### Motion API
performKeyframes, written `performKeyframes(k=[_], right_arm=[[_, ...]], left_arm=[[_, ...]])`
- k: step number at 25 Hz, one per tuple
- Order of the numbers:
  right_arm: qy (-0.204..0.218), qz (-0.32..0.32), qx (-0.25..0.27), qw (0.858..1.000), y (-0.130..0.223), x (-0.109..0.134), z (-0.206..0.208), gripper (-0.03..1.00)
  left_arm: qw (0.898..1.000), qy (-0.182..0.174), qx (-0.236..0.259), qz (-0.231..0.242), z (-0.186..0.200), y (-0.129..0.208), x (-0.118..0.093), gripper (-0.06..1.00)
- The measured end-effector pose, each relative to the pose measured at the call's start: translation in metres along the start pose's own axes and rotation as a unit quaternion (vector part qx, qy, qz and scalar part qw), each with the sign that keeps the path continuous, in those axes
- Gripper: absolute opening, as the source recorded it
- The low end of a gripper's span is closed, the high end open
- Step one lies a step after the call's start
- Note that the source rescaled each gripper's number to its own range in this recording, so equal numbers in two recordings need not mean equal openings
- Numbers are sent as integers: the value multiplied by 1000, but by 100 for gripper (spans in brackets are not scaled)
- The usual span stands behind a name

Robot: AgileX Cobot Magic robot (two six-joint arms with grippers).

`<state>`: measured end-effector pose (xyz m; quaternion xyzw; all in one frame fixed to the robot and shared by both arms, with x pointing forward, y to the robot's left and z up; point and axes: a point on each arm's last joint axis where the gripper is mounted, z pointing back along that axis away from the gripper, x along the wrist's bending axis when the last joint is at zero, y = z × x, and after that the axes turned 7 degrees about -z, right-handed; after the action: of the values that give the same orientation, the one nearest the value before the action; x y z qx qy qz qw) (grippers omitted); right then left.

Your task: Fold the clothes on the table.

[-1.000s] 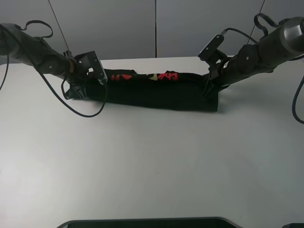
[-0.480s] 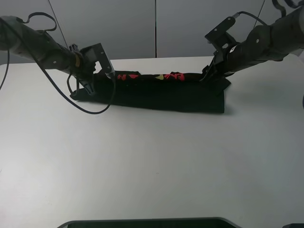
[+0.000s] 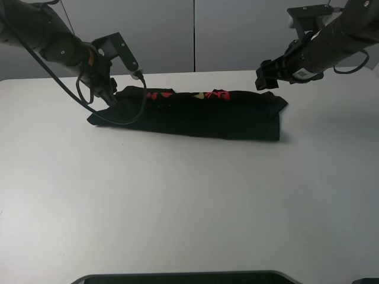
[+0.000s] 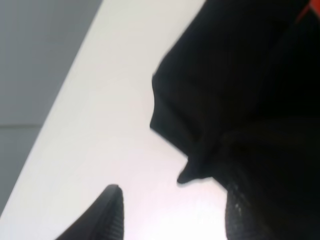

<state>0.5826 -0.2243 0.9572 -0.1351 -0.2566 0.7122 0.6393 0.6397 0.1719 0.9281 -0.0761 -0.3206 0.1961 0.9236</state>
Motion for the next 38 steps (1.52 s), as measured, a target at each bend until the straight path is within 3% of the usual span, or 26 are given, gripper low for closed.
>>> performKeyframes(k=[5, 9, 15, 23, 31, 38], right_arm=[[-1, -113, 31, 993, 4, -20, 1, 83], [-10, -160, 72, 984, 12, -35, -7, 83], [-47, -172, 122, 976, 26, -32, -31, 83], [-77, -181, 169, 966, 47, -33, -67, 83], [-119, -211, 162, 957, 46, -27, -80, 83], [-146, -220, 169, 950, 48, -24, -87, 82]], left_arm=[[1000, 0, 4, 26, 11, 0, 5, 72], [998, 0, 2, 56, 24, -2, 9, 72], [996, 8, 5, 86, 48, -9, 9, 72], [993, -13, -35, 110, 93, -20, 21, 72], [990, -43, -67, 115, 130, -20, 35, 72], [989, -49, -75, 118, 139, -20, 38, 72]])
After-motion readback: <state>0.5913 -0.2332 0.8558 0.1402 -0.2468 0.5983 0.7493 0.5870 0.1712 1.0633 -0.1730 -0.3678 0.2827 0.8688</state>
